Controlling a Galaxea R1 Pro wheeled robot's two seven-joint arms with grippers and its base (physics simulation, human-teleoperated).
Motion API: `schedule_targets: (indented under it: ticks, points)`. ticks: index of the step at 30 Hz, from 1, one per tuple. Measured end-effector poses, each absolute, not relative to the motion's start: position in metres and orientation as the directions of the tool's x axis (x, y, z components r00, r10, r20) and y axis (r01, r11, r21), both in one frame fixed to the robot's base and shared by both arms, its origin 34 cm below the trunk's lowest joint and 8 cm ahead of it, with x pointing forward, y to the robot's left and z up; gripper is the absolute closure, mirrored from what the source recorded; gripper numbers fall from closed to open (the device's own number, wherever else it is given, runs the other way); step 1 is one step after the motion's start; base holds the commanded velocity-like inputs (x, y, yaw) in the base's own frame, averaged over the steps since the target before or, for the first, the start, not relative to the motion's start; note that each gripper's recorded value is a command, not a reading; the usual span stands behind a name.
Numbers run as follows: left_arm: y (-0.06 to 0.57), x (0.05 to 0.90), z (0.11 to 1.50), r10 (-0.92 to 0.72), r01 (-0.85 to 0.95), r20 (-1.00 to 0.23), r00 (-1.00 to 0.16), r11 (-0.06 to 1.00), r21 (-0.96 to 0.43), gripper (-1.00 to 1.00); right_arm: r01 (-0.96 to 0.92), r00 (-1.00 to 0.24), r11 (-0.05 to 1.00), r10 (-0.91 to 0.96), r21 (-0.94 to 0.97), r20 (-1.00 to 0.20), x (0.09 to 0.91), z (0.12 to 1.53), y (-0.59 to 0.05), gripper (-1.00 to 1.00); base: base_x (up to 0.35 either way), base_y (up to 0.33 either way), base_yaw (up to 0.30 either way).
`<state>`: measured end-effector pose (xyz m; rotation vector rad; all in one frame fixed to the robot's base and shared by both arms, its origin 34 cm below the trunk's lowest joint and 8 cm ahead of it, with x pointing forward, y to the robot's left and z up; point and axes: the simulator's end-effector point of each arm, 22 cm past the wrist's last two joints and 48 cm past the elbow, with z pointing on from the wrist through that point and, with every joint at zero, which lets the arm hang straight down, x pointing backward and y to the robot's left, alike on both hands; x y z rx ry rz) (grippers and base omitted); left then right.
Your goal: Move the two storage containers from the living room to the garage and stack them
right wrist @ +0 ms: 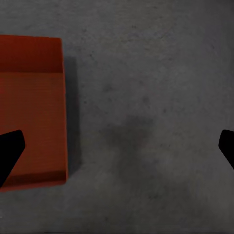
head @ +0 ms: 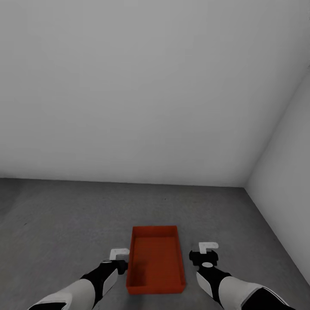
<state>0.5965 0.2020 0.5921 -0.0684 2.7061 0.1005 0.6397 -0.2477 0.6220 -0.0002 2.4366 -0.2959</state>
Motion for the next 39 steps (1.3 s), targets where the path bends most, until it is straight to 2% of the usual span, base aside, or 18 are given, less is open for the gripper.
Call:
schedule_targets:
  ticks: [6,31,39]
  points:
    - [0.217,0.574,0.579,-0.035,-0.069,-0.376,-0.926,0.995,0.077,-1.00,0.037,-0.787,0.984,-0.078,-0.172,-0.612,0.627,0.612,-0.235,-1.00,0.000,0.000,0.000]
    - [0.238,0.539,0.561,-0.100,-0.116,-0.313,-0.945,0.993,0.034,-1.00,-0.047,-0.927,0.995,-0.075,-0.083,-0.367,0.421,0.526,-0.202,-1.00,0.000,0.000,0.000]
    - [0.260,0.466,0.534,-0.119,-0.136,-0.223,-0.968,0.989,0.064,-1.00,-0.052,-0.950,0.996,-0.074,-0.079,-0.303,0.374,0.516,-0.200,-1.00,0.000,0.000,-0.008]
